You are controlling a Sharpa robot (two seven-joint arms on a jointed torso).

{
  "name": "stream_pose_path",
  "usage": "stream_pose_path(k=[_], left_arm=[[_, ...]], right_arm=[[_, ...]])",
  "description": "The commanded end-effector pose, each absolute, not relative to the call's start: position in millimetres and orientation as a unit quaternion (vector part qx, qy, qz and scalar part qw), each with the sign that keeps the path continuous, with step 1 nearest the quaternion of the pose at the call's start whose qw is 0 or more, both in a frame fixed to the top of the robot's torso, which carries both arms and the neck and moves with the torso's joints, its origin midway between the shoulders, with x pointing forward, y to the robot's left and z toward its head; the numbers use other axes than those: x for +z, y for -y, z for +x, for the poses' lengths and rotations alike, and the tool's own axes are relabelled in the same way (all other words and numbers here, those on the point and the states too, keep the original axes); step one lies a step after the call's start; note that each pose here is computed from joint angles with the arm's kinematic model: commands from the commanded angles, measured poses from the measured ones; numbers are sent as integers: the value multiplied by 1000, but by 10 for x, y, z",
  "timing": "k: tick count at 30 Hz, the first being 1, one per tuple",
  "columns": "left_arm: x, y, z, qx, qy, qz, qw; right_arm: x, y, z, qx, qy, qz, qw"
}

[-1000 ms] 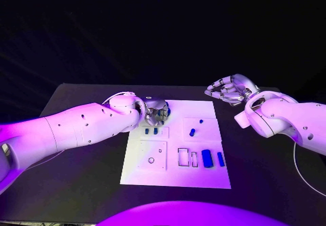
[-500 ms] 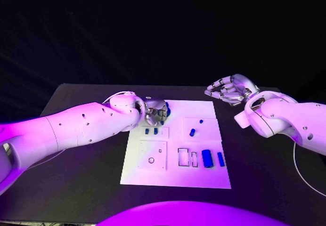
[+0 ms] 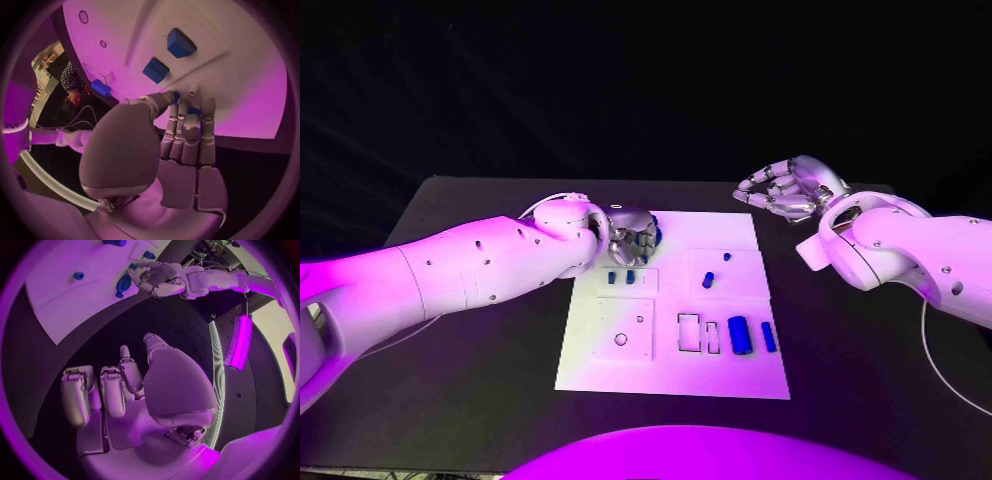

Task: Assemble the parts on the task board

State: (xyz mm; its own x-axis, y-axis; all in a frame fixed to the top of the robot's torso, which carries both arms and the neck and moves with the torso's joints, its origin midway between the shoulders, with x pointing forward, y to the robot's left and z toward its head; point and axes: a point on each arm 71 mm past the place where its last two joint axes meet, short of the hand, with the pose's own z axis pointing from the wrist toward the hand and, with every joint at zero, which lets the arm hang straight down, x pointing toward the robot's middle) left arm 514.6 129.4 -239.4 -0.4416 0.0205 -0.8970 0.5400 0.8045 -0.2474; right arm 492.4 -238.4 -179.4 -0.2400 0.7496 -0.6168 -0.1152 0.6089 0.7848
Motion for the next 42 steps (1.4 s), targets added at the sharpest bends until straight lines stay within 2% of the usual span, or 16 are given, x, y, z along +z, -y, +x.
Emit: stream_pose_path(k=[1,15,30,42], left_arm=[[-2422,-1265,5118,-264,-815,176,484],[-2430,-1270,5116,-258,-818,177,483],[-2397,-1296,5103,-276,-797,164,512],[-2221,-1456,5065,-296,-791,120,521]], right_arm=[[-1793,2369,4922,383,-690,223,572],[-1801,2367,4921,383,-691,223,571],[-1805,2363,4920,384,-691,223,571],[-1807,2373,4915,383,-691,223,571]])
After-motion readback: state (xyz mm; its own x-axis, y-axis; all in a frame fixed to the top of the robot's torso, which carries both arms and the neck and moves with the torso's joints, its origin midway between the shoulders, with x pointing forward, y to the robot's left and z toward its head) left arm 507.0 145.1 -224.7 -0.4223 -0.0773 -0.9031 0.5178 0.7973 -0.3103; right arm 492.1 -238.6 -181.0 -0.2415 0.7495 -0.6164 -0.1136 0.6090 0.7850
